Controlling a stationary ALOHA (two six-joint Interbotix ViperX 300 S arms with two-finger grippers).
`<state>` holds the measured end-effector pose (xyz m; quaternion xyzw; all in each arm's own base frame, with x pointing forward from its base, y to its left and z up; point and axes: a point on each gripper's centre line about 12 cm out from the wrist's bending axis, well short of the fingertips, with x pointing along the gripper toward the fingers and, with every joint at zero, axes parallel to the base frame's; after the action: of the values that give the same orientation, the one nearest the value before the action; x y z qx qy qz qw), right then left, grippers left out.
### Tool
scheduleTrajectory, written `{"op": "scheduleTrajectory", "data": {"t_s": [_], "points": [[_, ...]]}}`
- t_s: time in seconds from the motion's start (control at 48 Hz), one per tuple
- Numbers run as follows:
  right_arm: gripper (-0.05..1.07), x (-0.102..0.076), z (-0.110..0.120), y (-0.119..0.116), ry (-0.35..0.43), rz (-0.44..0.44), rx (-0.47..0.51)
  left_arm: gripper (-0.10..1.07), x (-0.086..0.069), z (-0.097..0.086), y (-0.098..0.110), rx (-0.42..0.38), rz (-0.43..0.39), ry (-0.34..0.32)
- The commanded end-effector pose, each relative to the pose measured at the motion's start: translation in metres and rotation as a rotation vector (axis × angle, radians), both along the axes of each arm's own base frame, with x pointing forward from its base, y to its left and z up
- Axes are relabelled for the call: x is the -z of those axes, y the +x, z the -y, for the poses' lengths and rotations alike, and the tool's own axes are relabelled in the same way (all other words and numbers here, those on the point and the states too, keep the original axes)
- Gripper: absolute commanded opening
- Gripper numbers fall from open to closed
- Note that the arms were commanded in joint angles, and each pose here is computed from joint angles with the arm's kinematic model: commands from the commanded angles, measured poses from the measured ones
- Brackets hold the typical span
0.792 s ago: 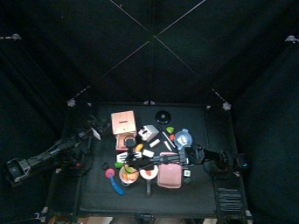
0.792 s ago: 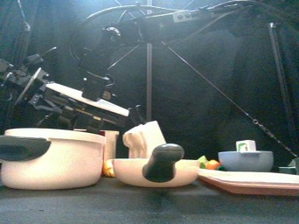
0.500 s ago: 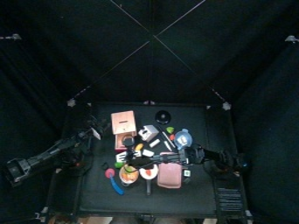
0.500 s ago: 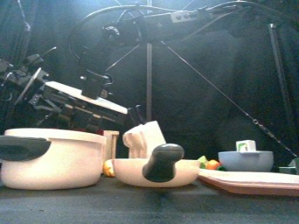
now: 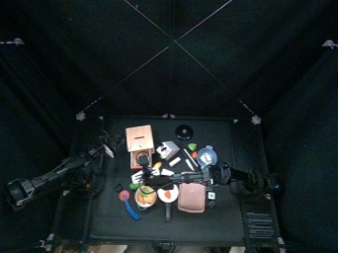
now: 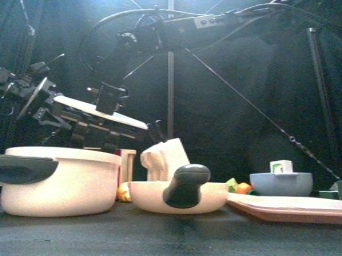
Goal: Close drawer
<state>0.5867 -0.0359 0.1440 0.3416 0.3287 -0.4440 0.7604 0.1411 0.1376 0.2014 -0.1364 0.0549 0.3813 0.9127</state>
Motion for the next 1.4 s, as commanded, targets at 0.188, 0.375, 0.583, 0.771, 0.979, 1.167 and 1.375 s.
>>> {"op": "scheduleTrajectory", "data": {"t_s": [0.188,0.375,0.583,0.771,0.979,1.167,1.375], "points": [[0.52,-0.061,0.011,-0.004,-0.056,0.096,0.003,0.87,-0.005,-0.002,0.002,0.000,0.008,0.012],[0.52,-0.055,0.017,-0.006,-0.058,0.078,0.012,0.87,-0.005,-0.002,0.002,0.000,0.007,0.013],[0.52,-0.057,0.024,-0.006,-0.078,0.085,0.013,0.87,-0.005,-0.002,0.002,0.000,0.007,0.013],[0.52,-0.057,0.031,-0.007,-0.092,0.085,0.022,0.87,-0.006,-0.002,0.002,-0.001,0.011,0.013],[0.52,-0.058,0.034,-0.005,-0.090,0.101,0.020,0.87,-0.028,-0.018,0.008,-0.056,0.065,-0.024],[0.52,-0.059,0.036,-0.002,-0.082,0.121,0.012,0.87,-0.040,-0.055,0.027,-0.141,0.064,-0.173],[0.52,-0.057,0.037,-0.002,-0.082,0.119,0.012,0.87,-0.028,-0.105,0.047,-0.229,0.017,-0.328]]}}
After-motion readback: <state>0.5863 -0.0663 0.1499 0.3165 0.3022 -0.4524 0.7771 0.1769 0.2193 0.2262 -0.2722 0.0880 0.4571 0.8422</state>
